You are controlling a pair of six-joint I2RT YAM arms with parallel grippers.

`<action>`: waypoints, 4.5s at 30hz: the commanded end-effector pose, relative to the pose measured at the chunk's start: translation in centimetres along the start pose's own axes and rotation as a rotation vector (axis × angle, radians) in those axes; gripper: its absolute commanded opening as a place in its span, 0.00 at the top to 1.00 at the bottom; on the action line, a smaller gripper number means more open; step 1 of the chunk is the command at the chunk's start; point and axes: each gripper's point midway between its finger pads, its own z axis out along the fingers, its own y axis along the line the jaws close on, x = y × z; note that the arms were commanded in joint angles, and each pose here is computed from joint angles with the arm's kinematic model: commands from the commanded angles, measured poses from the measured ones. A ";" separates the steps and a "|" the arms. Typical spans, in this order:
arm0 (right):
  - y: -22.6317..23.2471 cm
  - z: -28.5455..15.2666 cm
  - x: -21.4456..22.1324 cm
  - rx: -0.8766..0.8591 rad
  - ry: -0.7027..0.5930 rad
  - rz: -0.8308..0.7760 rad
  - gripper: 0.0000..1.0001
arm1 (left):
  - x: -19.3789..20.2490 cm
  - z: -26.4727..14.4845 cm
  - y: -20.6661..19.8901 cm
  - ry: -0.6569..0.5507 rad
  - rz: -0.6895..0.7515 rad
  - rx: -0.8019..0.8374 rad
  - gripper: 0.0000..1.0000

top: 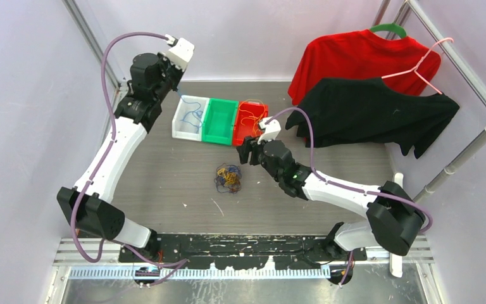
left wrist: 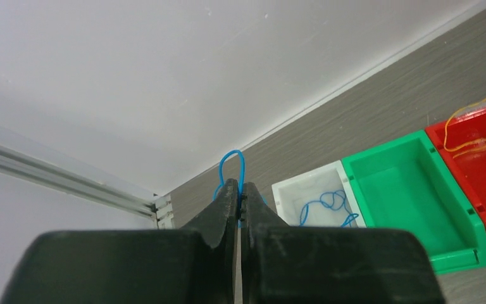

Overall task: Untangle the cables
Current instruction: Untie the cable, then place the cable in the bin, then untie the cable.

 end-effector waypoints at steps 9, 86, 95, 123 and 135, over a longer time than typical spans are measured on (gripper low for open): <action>-0.1 0.6 -1.2 0.003 -0.036 0.056 0.34 | -4.6 0.4 5.4 -0.168 -0.070 -0.120 1.00; 1.2 -0.6 1.1 -0.161 0.136 0.129 0.37 | 10.5 -4.1 -12.4 0.454 -0.385 0.857 0.13; -1.5 -1.3 2.3 -0.041 0.132 0.148 0.40 | 16.4 -14.6 -25.2 0.635 -0.164 1.151 0.30; -2.8 -1.8 1.0 0.004 0.076 0.177 0.47 | 21.5 -10.8 -30.1 0.655 -0.254 1.107 0.84; -1.5 -1.2 -0.4 -0.055 0.045 0.195 0.52 | 17.2 -12.9 -26.5 0.616 -0.208 1.096 1.00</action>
